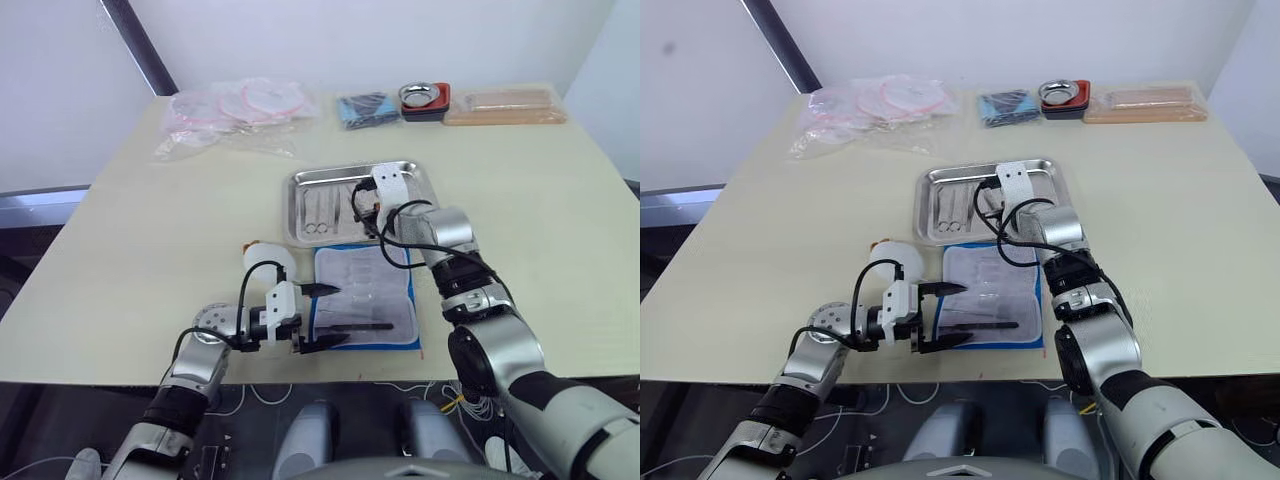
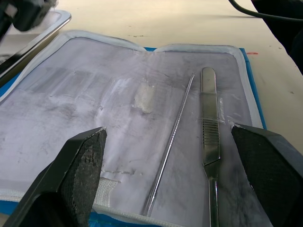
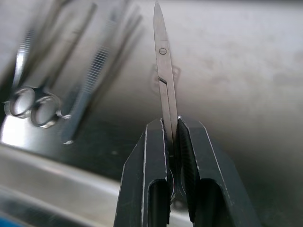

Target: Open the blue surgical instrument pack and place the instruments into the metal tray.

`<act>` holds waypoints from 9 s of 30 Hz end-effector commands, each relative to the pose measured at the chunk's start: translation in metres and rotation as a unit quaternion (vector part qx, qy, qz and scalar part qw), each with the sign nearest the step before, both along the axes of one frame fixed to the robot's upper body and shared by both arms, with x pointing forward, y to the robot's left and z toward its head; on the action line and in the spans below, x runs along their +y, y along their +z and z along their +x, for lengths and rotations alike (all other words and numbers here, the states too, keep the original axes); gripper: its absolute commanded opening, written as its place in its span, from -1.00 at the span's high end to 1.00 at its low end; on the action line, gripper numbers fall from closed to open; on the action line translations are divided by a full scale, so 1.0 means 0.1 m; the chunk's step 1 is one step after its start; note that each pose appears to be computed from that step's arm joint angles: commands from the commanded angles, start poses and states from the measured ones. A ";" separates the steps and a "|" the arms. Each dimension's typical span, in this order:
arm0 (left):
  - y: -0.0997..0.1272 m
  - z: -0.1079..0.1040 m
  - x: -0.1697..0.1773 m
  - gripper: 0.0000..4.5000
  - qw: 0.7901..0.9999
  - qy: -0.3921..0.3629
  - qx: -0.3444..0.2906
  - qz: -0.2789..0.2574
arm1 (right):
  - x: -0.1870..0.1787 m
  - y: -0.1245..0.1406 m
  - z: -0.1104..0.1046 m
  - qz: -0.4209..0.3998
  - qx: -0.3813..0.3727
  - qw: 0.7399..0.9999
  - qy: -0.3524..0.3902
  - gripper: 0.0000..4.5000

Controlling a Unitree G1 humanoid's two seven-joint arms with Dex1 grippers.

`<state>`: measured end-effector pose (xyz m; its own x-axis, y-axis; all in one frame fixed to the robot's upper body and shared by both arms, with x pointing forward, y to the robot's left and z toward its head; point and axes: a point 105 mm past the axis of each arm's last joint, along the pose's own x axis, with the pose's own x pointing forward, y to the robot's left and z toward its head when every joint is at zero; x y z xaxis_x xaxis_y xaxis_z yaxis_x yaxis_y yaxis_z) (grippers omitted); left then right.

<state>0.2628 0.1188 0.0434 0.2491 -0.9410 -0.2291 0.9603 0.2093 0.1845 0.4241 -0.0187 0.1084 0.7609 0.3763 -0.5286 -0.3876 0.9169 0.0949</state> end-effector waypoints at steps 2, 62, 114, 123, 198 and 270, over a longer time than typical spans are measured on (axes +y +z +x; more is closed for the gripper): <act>-0.54 -0.14 0.18 -1.00 0.991 0.046 0.104 0.067 | 0.08 0.19 0.10 0.017 -0.032 0.999 0.002 0.98; -0.52 -0.20 0.25 -1.00 0.991 0.042 0.102 0.081 | -1.40 0.71 -1.85 0.027 -0.228 0.828 0.512 -0.95; -0.50 -0.15 0.34 -1.00 0.989 0.036 0.100 0.100 | -0.45 -0.39 -1.35 -0.083 -0.180 0.843 0.500 -0.95; -0.51 -0.16 0.35 -1.00 0.989 0.037 0.099 0.100 | -0.50 -0.56 -1.42 -0.105 -0.148 0.829 0.529 -0.95; -0.57 -0.16 0.32 -1.00 0.989 0.030 0.102 0.103 | -1.09 0.20 -1.54 -0.216 -0.169 0.787 0.552 0.98; -0.57 -0.17 0.40 -1.00 0.988 0.041 0.103 0.110 | -0.28 0.19 0.05 0.011 -0.117 0.990 0.084 -0.82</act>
